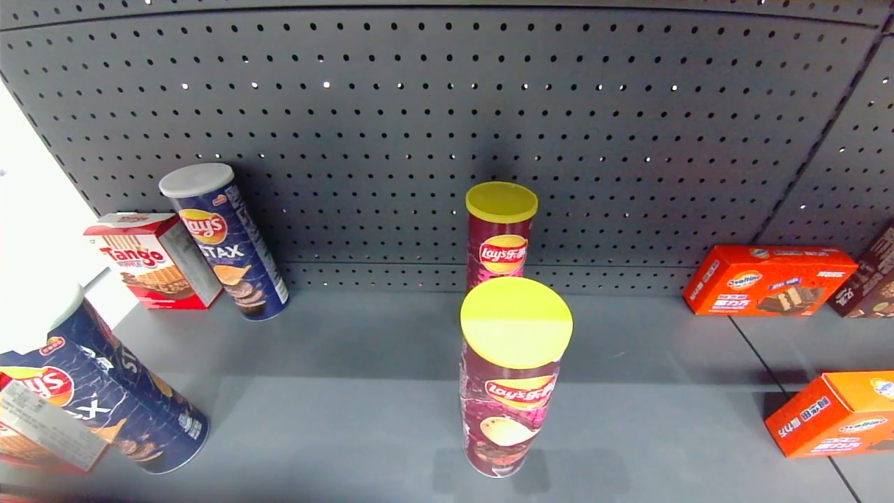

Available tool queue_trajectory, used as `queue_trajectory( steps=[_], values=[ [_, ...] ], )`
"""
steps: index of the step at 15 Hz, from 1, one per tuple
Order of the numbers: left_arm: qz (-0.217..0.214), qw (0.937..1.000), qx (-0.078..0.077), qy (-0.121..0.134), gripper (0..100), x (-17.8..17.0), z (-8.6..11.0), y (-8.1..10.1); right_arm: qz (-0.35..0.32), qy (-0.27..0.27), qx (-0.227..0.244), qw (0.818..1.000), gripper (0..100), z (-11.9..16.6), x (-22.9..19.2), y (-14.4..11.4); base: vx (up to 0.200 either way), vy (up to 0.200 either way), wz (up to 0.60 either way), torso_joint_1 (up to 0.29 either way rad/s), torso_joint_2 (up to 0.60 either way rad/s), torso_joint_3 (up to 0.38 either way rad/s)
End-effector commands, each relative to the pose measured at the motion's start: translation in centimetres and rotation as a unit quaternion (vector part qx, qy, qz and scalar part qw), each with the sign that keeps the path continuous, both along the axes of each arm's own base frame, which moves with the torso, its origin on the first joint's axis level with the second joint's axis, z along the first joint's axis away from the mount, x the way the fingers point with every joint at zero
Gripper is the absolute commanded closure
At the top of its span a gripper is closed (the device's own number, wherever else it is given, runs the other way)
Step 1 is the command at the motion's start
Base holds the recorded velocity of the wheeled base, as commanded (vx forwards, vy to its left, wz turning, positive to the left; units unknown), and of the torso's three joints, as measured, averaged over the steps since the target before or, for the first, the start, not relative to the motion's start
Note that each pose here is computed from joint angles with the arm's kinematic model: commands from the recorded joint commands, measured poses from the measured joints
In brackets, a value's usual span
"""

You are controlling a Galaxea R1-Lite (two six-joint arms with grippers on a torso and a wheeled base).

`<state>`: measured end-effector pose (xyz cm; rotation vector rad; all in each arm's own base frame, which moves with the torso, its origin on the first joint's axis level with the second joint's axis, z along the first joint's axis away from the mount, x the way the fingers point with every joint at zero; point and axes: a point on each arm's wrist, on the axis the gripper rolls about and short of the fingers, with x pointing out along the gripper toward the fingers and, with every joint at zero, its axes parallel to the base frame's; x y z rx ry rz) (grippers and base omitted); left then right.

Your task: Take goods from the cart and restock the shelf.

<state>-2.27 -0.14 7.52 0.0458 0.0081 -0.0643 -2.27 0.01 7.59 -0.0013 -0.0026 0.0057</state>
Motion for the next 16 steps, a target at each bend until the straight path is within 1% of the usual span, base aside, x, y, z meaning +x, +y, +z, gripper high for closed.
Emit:
queue_trajectory(
  steps=[1,6,8,16],
  values=[
    [0.0,1.0,0.0,0.0,0,0.0,-0.01,0.0,0.0,0.0,0.0,1.0,0,0.01,0.0,0.0,0.0,0.0,0.0,0.0,0.0,0.0],
    [-0.001,1.0,0.001,0.0,0,0.0,-0.01,0.0,0.0,0.0,0.0,1.0,0,0.01,0.0,0.0,0.0,0.0,0.0,0.0,0.0,0.0],
    [0.0,1.0,0.0,0.0,0,0.0,-0.01,0.0,0.0,0.0,0.001,1.0,0,0.01,0.0,0.0,-0.2,0.0,0.0,0.005,0.0,0.007],
    [0.001,1.0,-0.002,0.0,0,0.0,-0.01,0.0,0.0,0.0,0.001,1.0,0,0.01,0.0,0.0,0.0,0.0,0.0,0.0,0.0,0.0]
  ],
)
